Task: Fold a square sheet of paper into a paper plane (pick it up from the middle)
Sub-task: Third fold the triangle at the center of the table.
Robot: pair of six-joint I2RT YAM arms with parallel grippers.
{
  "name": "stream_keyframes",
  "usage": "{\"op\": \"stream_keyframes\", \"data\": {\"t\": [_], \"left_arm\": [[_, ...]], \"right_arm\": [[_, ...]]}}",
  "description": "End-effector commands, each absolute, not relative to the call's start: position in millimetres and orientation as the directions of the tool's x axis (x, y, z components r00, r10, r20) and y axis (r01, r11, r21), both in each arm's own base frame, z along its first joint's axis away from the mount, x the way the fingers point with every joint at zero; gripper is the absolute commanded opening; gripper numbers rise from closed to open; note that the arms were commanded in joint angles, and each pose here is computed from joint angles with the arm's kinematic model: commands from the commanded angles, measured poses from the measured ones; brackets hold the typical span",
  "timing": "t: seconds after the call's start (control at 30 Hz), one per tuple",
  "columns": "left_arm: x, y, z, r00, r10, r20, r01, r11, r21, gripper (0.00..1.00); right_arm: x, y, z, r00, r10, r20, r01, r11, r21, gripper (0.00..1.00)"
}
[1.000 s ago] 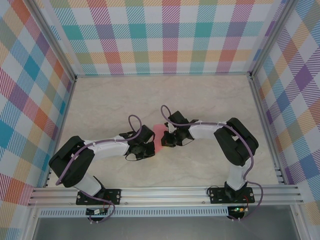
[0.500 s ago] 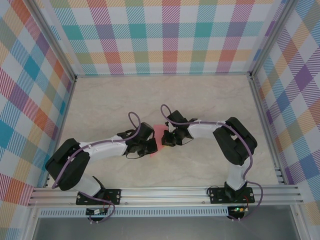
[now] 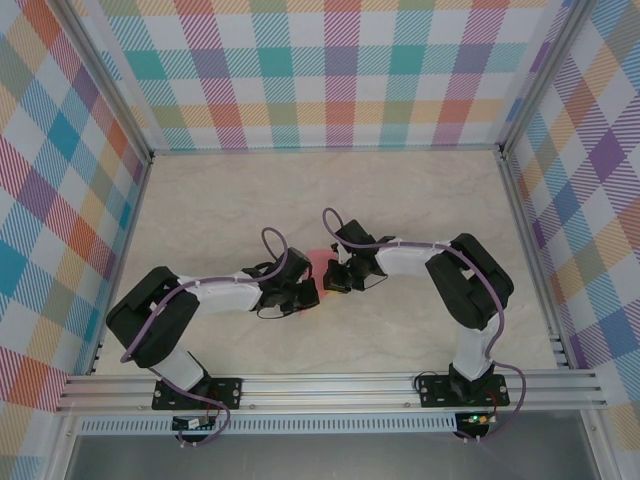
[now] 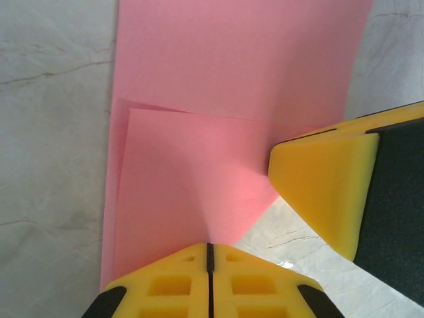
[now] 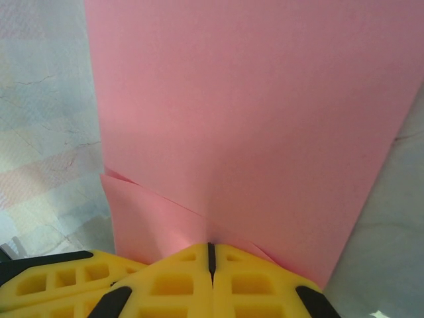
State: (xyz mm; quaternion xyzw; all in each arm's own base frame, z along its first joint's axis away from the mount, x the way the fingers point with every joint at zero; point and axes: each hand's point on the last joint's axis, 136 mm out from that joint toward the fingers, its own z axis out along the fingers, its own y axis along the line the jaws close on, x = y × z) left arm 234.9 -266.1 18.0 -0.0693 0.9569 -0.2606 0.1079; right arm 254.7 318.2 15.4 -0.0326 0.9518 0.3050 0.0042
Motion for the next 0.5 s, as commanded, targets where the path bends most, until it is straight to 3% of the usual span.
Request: {"op": "stream_keyframes", "data": {"t": [0.0,0.47], "left_arm": [[216.2,-241.7,-5.4,-0.971,-0.216,-0.105,-0.147,0.88,-0.452,0.07],[172.0,-197.9,-20.5,-0.971,-0.237,-0.028,-0.211,0.907,-0.364,0.08]], "right_arm": [[246.2,299.0,-16.0,-0.999,-0.025,0.045,0.0,0.877,0.48,0.03],[238.7,286.1,-35.3,-0.994,0.003,0.107,0.046,0.915,0.401,0.03]]}}
